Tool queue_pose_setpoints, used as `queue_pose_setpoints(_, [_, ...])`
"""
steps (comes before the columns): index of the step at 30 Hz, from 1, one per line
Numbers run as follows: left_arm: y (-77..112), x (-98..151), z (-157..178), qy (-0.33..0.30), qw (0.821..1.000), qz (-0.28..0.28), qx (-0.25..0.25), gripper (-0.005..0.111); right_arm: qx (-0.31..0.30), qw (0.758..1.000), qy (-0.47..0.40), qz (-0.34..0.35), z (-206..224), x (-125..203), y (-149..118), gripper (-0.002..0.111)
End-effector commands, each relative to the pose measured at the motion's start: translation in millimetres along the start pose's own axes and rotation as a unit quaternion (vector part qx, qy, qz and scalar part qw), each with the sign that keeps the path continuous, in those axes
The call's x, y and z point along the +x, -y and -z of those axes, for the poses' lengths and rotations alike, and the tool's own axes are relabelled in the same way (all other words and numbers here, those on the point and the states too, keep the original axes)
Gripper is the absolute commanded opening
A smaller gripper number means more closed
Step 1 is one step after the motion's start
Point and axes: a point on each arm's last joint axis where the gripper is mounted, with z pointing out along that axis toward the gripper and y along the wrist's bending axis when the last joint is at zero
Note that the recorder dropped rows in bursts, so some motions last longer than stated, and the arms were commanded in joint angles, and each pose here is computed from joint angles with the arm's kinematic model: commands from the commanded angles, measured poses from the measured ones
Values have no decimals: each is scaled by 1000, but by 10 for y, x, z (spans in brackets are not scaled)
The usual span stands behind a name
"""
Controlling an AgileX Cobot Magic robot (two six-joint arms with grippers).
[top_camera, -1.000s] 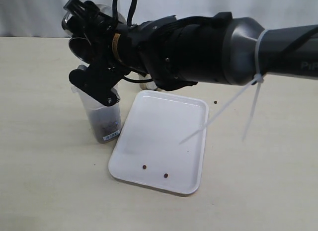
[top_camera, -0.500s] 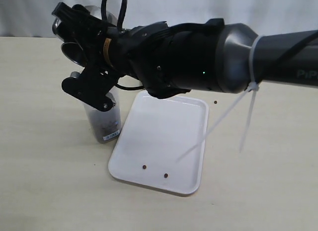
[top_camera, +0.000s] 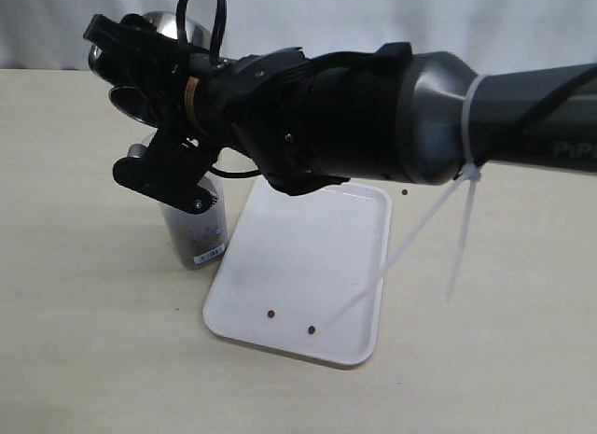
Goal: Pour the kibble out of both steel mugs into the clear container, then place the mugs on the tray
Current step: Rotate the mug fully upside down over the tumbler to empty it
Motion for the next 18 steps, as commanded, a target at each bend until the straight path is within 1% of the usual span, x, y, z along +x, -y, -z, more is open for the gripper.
queue_pose_setpoints(1, [-3, -28, 1, 6, 1000, 2, -1, 0, -3, 1000, -16, 20, 23, 42, 13, 5])
queue_pose_setpoints(11, [-3, -28, 1, 6, 1000, 2, -1, 0, -10, 999, -22, 28, 32, 15, -5, 5])
queue_pose_setpoints(15, [-3, -28, 1, 6, 1000, 2, -1, 0, -33, 998, -28, 49, 39, -44, -124, 5])
queue_pose_setpoints(18, [-3, -28, 1, 6, 1000, 2, -1, 0, -41, 998, -31, 45, 40, -55, -164, 5])
